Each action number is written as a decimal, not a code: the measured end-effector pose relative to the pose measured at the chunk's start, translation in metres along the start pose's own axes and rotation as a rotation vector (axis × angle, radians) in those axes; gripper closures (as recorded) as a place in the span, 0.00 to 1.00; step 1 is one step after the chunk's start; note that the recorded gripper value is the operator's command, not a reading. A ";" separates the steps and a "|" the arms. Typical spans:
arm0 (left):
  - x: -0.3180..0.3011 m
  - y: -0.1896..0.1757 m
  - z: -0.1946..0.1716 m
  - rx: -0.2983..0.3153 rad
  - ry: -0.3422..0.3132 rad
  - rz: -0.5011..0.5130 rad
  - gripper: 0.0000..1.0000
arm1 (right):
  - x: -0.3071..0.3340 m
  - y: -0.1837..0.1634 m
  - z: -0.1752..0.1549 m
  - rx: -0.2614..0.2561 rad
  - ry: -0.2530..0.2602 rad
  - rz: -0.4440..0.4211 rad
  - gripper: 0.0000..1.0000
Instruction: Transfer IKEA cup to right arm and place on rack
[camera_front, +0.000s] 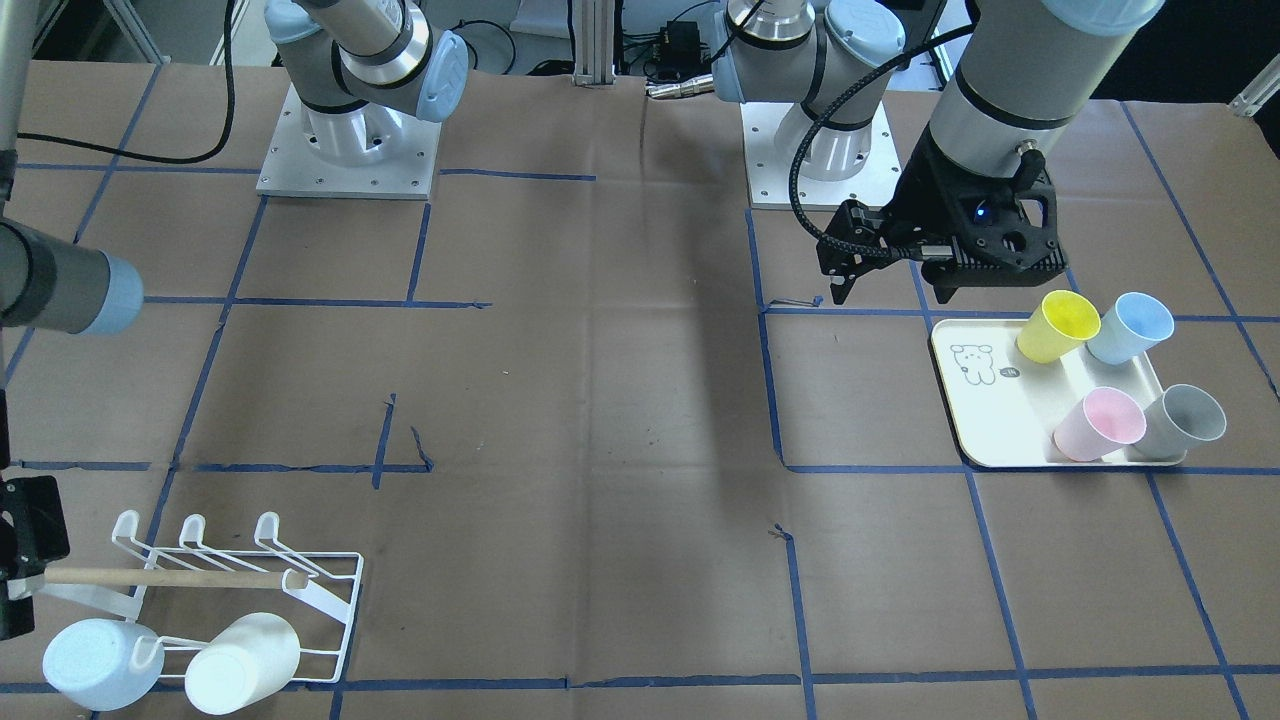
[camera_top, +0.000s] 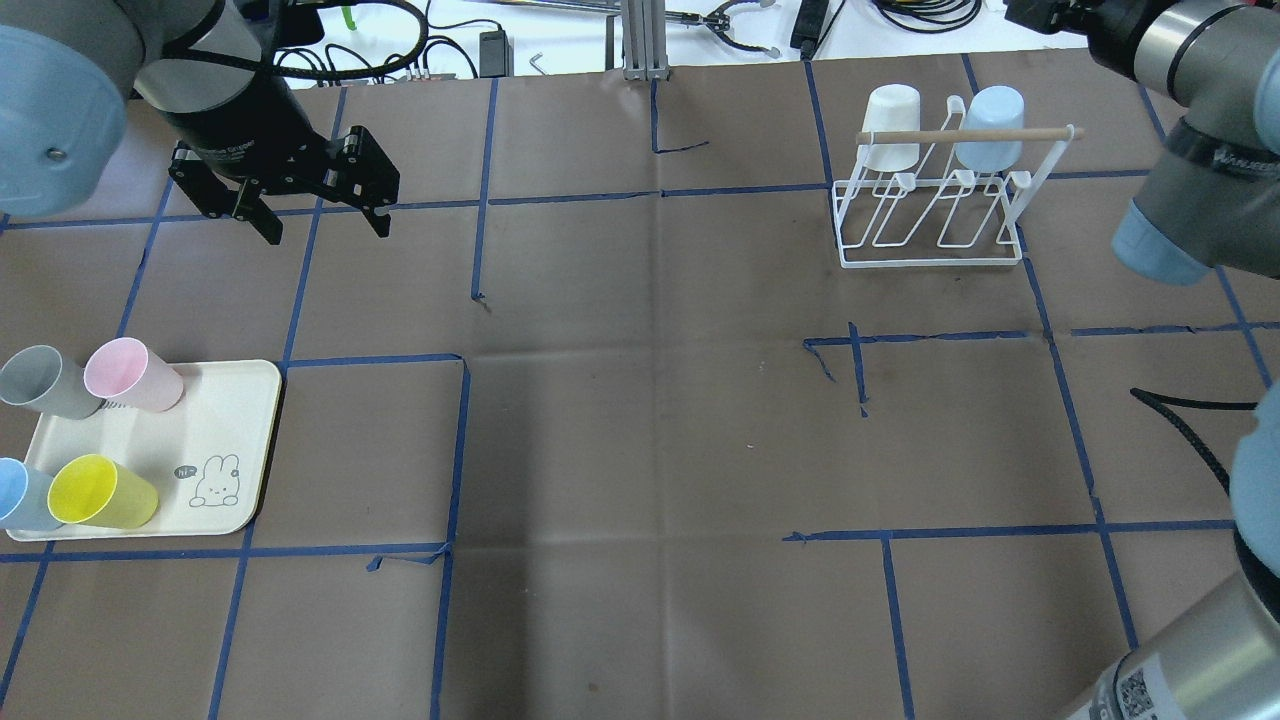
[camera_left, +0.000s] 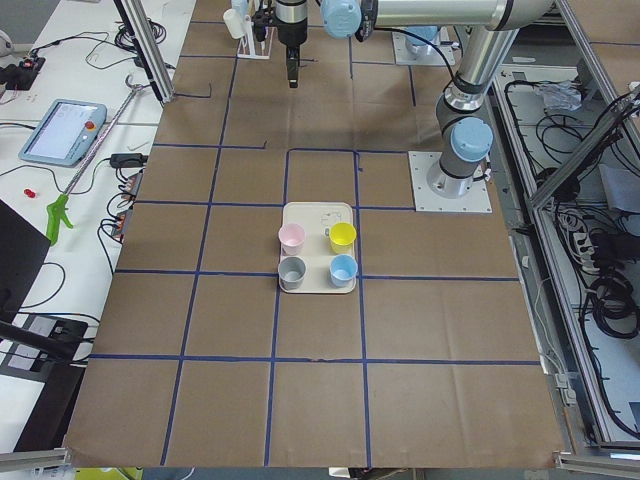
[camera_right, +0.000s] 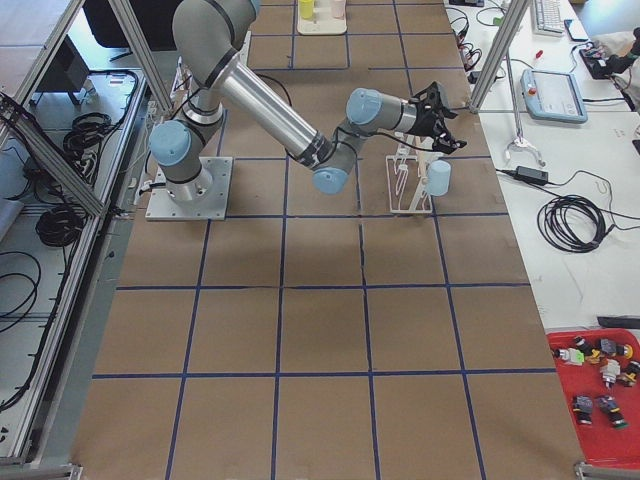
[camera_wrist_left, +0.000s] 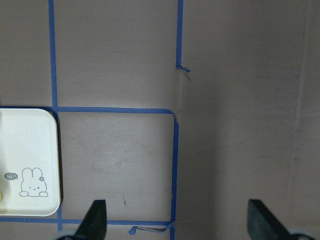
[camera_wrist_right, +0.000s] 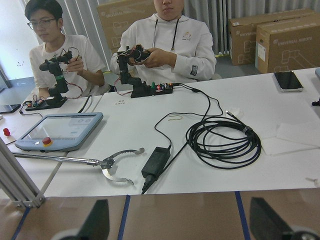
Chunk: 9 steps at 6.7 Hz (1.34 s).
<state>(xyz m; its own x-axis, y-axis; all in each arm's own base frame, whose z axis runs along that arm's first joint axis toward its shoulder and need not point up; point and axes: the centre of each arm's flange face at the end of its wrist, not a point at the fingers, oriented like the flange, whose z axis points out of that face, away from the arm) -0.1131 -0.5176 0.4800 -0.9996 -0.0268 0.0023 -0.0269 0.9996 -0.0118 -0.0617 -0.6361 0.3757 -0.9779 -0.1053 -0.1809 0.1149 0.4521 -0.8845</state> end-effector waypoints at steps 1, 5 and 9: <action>0.000 0.000 0.000 0.000 0.000 0.000 0.01 | -0.014 -0.015 -0.015 -0.066 -0.012 0.033 0.00; 0.000 0.000 0.000 -0.001 0.000 -0.002 0.01 | -0.095 -0.034 -0.077 -0.444 0.030 0.132 0.00; 0.000 0.000 0.000 0.000 0.000 -0.003 0.01 | -0.153 -0.012 -0.149 -0.813 0.141 0.144 0.00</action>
<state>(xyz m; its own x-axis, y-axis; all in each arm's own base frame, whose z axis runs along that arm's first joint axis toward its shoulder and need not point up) -0.1131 -0.5172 0.4802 -0.9996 -0.0299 0.0024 -0.0299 0.9995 -0.0120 0.0608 -0.4936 0.4784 -0.9822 0.0901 -0.1651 0.1316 0.9562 -0.2613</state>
